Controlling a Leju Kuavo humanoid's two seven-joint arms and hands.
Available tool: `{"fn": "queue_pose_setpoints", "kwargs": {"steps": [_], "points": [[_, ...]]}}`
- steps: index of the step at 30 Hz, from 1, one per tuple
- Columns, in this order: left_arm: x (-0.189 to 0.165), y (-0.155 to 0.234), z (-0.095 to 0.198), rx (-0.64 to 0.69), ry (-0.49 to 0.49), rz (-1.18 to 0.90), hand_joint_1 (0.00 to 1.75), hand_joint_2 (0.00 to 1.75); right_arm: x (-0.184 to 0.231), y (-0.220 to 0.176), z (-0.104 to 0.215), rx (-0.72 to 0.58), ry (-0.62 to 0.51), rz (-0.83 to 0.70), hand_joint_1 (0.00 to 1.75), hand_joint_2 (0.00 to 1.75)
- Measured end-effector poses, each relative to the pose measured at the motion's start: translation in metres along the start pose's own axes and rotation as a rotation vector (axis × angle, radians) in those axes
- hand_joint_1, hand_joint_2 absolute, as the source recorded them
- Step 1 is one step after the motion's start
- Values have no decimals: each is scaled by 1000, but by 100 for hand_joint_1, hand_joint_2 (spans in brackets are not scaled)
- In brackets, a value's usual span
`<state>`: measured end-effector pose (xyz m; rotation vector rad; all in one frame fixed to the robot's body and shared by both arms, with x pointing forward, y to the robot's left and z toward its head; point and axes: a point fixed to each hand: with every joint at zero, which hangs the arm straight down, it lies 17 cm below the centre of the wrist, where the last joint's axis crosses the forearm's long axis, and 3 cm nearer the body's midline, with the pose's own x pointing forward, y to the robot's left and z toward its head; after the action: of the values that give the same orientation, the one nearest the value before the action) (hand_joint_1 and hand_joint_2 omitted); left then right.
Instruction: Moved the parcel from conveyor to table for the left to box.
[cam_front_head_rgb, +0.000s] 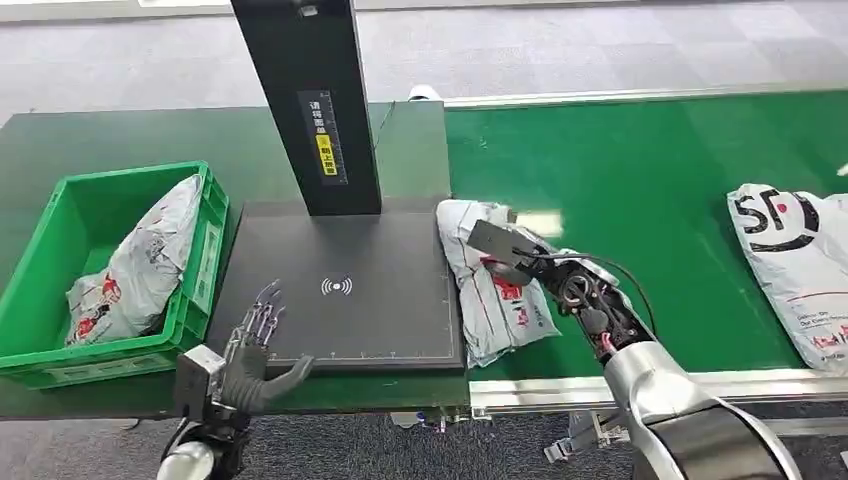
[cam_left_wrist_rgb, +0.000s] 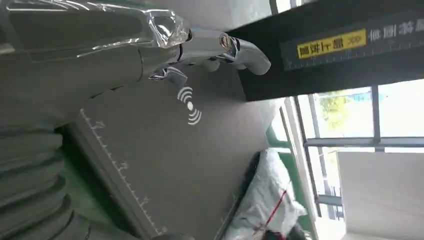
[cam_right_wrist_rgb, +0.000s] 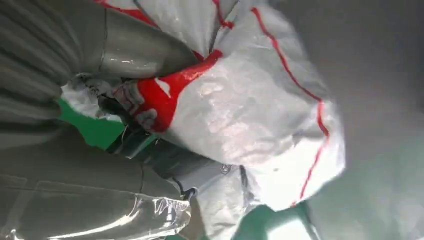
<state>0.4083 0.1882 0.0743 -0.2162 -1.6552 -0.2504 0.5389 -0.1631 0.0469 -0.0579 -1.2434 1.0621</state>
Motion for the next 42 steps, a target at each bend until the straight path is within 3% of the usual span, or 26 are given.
{"fn": "queue_pose_setpoints", "kwargs": {"steps": [7,15,24,33,42], "points": [[4,9,11,25,-15,-3,0,175,68,-41,-2,-166,-241,-151,175,175],[8,15,13,41,-43,-4,0,175,116,-89,18,-343,-468,-291,175,175],[16,27,12,92,-87,-33,0,175,138,-102,33,-407,-577,-363,175,175],[34,54,2,209,-155,-62,0,175,142,-57,18,-250,-540,-397,175,175],[62,72,-9,301,-253,-33,0,175,121,55,-9,101,-340,-416,175,175]]}}
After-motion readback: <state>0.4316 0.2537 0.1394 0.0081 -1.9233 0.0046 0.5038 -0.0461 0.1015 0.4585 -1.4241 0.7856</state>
